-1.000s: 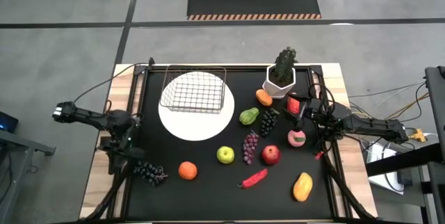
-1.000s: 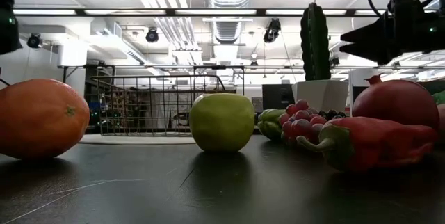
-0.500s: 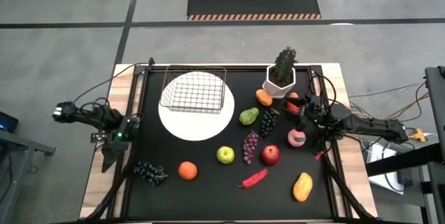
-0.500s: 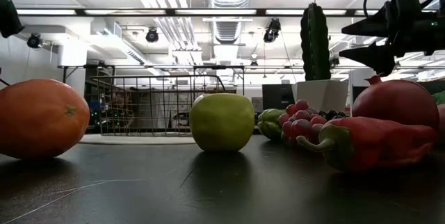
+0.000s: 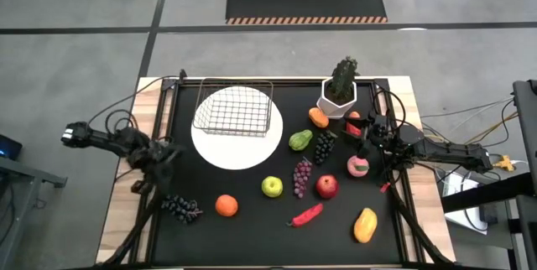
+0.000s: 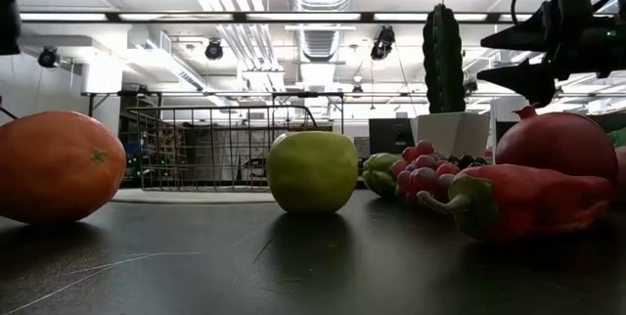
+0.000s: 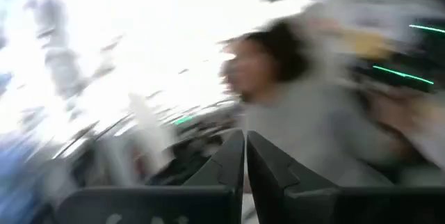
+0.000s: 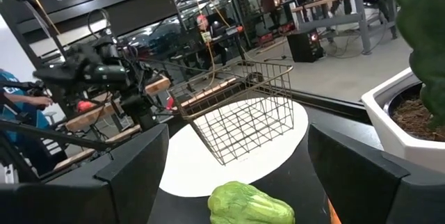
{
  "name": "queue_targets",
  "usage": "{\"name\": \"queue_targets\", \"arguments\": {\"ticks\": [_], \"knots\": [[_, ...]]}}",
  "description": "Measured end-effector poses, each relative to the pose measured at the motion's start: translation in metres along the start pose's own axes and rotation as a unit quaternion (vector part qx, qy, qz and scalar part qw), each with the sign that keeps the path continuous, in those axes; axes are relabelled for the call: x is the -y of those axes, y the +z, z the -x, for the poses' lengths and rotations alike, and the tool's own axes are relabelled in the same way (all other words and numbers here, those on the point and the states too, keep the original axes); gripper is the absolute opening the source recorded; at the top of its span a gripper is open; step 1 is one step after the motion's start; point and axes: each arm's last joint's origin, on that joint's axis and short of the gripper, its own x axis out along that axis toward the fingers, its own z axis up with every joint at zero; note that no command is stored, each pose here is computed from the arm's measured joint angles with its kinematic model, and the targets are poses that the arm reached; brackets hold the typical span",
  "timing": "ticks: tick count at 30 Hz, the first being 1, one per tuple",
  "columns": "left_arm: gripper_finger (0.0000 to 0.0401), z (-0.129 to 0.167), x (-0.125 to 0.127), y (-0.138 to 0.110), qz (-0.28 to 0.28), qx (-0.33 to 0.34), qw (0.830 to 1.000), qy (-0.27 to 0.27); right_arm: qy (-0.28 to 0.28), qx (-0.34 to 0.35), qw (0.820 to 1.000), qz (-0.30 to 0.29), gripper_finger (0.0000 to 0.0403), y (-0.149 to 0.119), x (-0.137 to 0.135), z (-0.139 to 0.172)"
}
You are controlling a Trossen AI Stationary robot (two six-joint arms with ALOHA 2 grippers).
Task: Build produce basket
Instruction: Put the chayote in the gold wire basket
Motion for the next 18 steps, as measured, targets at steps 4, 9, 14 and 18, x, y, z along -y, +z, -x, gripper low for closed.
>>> {"name": "queue_targets", "arguments": {"ticks": [4, 9, 14, 18], "knots": [[0.0002, 0.001, -0.013, -0.006, 0.092, -0.005, 0.974, 0.205, 0.000, -0.001, 1.000, 0.000, 0.0327, 0.000, 0.000, 0.000], [0.0002, 0.003, -0.021, -0.013, 0.112, -0.015, 0.931, 0.346, 0.000, -0.001, 1.000, 0.000, 0.0327, 0.000, 0.000, 0.000], [0.0002, 0.001, -0.023, -0.015, 0.154, -0.004, 0.922, 0.354, 0.000, -0.001, 1.000, 0.000, 0.0327, 0.000, 0.000, 0.000], [0.0002, -0.001, -0.024, -0.015, 0.127, -0.005, 0.926, 0.354, 0.000, -0.001, 1.000, 0.000, 0.0327, 0.000, 0.000, 0.000]]}}
